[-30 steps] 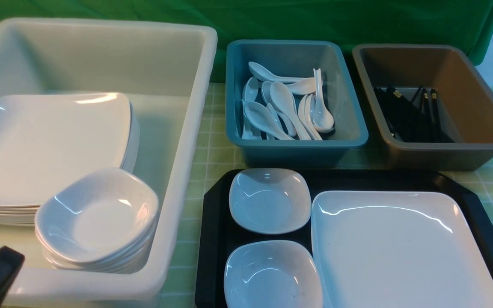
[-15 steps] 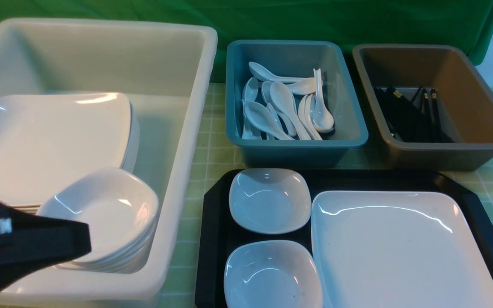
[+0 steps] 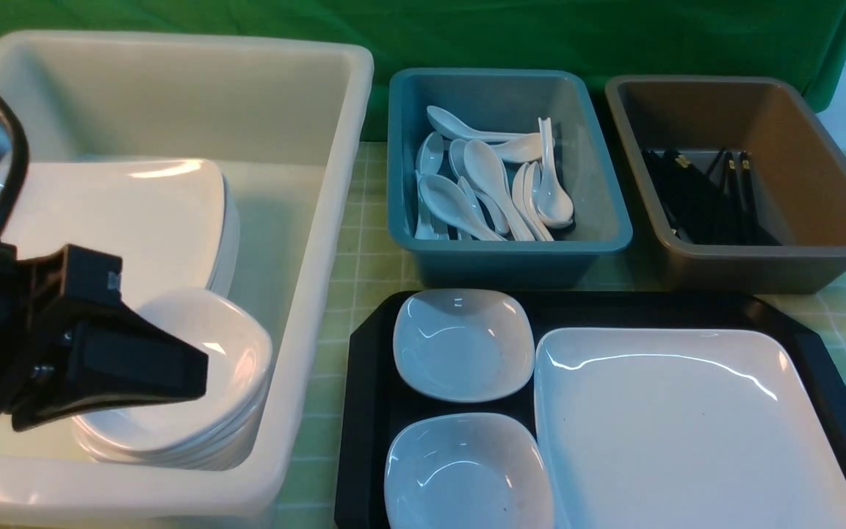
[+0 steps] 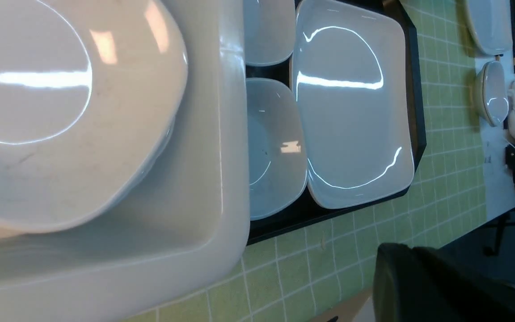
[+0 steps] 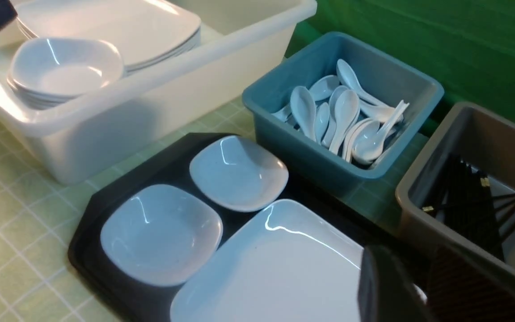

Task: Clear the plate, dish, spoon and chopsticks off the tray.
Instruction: Use the left arm to grab a small plate from the dinner plate

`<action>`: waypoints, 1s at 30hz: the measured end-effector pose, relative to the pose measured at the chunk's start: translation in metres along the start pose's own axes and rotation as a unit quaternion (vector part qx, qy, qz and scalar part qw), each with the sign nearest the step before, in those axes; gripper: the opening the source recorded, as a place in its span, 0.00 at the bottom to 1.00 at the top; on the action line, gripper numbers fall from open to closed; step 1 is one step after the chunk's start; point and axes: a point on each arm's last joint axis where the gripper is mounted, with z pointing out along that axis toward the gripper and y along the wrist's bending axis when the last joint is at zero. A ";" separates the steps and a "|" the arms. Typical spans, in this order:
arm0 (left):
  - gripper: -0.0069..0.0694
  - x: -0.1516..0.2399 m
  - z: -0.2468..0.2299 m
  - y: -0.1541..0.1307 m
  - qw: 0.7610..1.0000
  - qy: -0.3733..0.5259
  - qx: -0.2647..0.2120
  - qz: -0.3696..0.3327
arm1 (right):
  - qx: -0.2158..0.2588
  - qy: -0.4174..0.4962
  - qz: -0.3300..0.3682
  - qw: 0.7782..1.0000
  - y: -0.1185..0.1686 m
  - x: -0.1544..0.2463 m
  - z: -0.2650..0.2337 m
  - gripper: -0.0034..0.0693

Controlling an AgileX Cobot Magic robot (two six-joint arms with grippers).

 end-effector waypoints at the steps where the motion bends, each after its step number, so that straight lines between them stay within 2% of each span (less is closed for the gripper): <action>1: 0.09 0.001 0.002 -0.002 1.000 0.008 0.000 0.007 | 0.000 -0.005 0.000 1.000 0.000 -0.001 0.000 0.26; 8: 0.09 0.008 0.038 -0.016 0.995 0.089 -0.007 0.039 | 0.000 -0.020 -0.001 1.000 0.000 -0.006 0.003 0.26; 14: 0.11 0.010 0.088 -0.038 0.981 0.166 -0.047 0.088 | -0.002 0.004 -0.003 1.000 0.001 -0.009 0.019 0.27; 19: 0.19 0.001 0.130 -0.069 0.960 0.210 -0.090 0.162 | -0.004 0.032 -0.006 0.999 0.002 -0.011 0.035 0.28; 22: 0.27 -0.012 0.159 -0.084 0.947 0.221 -0.115 0.200 | -0.005 0.042 -0.010 0.999 0.003 -0.012 0.041 0.28; 23: 0.32 -0.020 0.175 -0.089 0.941 0.220 -0.130 0.221 | -0.006 0.046 -0.016 0.999 0.003 -0.012 0.043 0.28; 28: 0.47 -0.039 0.216 -0.087 0.918 0.230 -0.167 0.276 | -0.007 0.062 -0.027 0.998 0.003 -0.010 0.043 0.29; 30: 0.49 -0.039 0.222 -0.085 0.911 0.239 -0.170 0.288 | -0.007 0.071 -0.029 0.997 0.003 -0.008 0.043 0.29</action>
